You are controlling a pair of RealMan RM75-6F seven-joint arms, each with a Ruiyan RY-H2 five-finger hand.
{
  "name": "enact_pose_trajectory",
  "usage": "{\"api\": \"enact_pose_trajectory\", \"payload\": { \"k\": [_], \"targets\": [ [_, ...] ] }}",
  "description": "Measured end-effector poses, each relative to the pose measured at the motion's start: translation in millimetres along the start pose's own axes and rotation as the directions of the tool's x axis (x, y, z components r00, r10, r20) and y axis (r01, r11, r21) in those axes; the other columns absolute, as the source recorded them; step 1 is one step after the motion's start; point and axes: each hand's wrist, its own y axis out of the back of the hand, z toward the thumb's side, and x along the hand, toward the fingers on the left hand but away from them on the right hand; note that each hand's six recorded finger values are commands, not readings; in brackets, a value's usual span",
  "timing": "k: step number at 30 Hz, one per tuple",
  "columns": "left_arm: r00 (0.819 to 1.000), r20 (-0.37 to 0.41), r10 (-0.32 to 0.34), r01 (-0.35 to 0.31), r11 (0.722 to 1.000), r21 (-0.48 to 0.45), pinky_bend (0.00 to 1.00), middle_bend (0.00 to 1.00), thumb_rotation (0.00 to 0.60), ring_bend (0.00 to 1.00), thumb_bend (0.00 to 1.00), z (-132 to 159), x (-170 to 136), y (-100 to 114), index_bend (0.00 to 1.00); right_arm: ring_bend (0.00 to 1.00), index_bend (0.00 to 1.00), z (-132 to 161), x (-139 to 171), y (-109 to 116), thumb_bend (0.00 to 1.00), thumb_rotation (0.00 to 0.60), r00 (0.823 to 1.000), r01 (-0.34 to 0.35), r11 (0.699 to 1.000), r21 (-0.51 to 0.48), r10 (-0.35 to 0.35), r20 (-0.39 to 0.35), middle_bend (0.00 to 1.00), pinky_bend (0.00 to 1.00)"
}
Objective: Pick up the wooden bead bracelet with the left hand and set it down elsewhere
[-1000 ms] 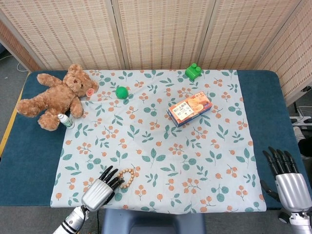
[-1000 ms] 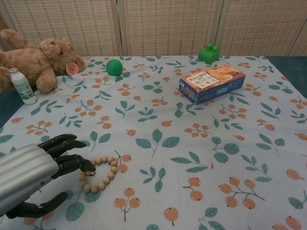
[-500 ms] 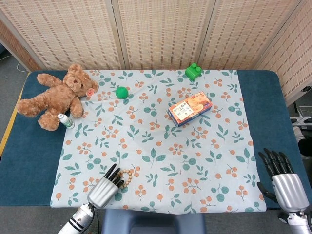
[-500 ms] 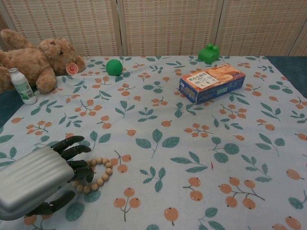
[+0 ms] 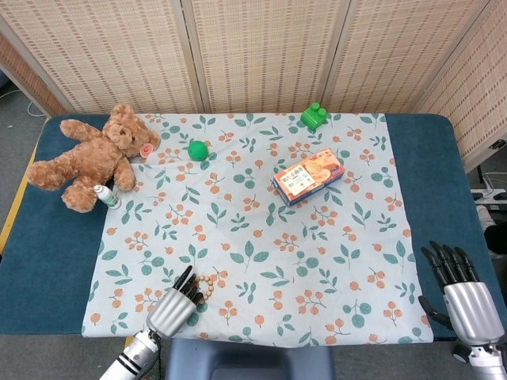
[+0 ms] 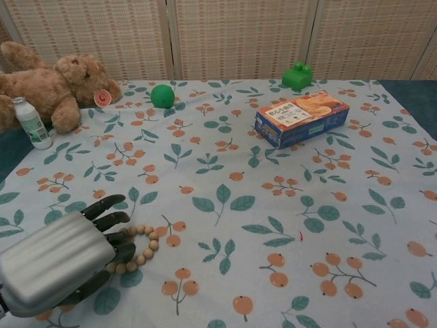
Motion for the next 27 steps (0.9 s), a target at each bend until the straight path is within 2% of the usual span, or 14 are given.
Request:
{"api": "enact_pose_trajectory", "payload": {
  "k": [4, 8, 13, 21, 27],
  "targets": [
    [1.0, -0.012, -0.002, 0.003, 1.0, 0.015, 0.06, 0.6, 0.6, 0.27, 0.47, -1, 3, 0, 0.55, 0.0, 0.0, 0, 1, 1, 0.2, 0.6, 1.0, 0.001, 1.0, -0.003, -0.001, -0.003, 0.0, 0.0],
    [0.999, -0.033, 0.024, -0.023, 0.999, 0.023, 0.08, 0.67, 0.6, 0.33, 0.48, -5, 5, 4, 0.64, 0.0, 0.0, 1, 1, 0, 0.2, 0.6, 1.0, -0.002, 1.0, -0.006, 0.002, -0.004, 0.0, 0.0],
    [0.996, -0.068, 0.053, -0.051, 0.998, 0.023, 0.09, 0.77, 0.6, 0.4, 0.55, -9, 7, 6, 0.76, 0.0, 0.0, 0, 1, 1, 0.2, 0.6, 1.0, -0.002, 1.0, -0.011, 0.002, -0.003, 0.0, 0.0],
    [0.987, -0.096, 0.131, -0.128, 0.991, 0.039, 0.09, 0.79, 0.6, 0.42, 0.64, -20, 14, 21, 0.8, 0.0, 0.0, 0, 2, 2, 0.2, 0.6, 1.0, -0.005, 1.0, -0.02, 0.004, -0.006, 0.0, 0.0],
    [0.972, -0.131, 0.196, -0.189, 0.98, 0.063, 0.1, 0.79, 0.6, 0.43, 0.7, -43, 33, 40, 0.81, 0.0, 0.0, -1, 3, 4, 0.2, 0.6, 1.0, -0.006, 1.0, -0.026, 0.006, -0.01, 0.0, 0.0]
  ]
}}
